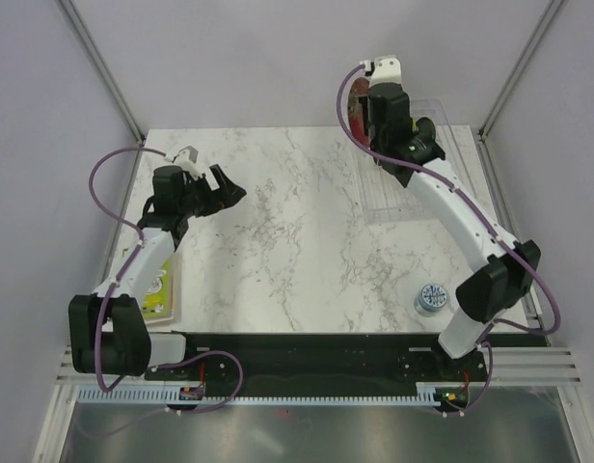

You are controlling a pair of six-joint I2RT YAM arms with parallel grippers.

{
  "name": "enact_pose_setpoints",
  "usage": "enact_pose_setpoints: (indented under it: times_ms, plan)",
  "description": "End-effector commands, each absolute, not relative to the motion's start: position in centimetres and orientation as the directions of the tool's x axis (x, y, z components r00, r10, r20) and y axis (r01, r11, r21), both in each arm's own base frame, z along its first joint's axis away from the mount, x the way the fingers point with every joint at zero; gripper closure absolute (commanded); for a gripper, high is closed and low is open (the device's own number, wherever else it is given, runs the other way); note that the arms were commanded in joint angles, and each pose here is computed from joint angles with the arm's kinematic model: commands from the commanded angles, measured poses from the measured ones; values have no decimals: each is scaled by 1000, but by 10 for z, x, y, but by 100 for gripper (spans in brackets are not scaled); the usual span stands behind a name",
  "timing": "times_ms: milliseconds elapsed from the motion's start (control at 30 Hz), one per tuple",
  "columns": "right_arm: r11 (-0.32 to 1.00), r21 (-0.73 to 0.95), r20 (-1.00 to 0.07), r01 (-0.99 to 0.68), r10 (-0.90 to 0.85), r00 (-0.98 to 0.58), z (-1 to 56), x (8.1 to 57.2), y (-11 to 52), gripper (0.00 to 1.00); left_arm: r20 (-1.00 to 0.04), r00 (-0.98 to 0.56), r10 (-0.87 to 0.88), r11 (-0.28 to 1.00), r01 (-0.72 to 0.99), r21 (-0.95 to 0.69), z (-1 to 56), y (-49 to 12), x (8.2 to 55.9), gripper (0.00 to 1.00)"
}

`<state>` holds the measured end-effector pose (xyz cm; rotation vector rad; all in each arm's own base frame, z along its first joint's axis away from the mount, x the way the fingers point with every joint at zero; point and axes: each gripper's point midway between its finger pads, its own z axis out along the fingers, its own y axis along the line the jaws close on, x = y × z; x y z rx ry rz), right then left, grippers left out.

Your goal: Unload the plates from the dish rack

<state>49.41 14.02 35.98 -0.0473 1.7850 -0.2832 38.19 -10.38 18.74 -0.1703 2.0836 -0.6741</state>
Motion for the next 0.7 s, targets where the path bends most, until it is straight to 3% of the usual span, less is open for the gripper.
enact_pose_setpoints:
  times_ms: [0,133,267,667]
  plan:
    - [973,104,-951,-207,37,-307,340,454,206,94,-674,-568,-473,779,87,-620,182,-88,378,0]
    - [872,355,-883,-336,195,-426,310,429,249,97,-621,-548,-561,706,75,-704,173,-72,374,0]
    - [774,495,-819,-395,265,-509,282,408,279,99,-589,-552,-591,644,118,-756,166,-78,363,0]
    - [578,668,-706,-469,293,-645,236,370,353,100,-531,-586,-612,524,203,-827,162,-99,344,3]
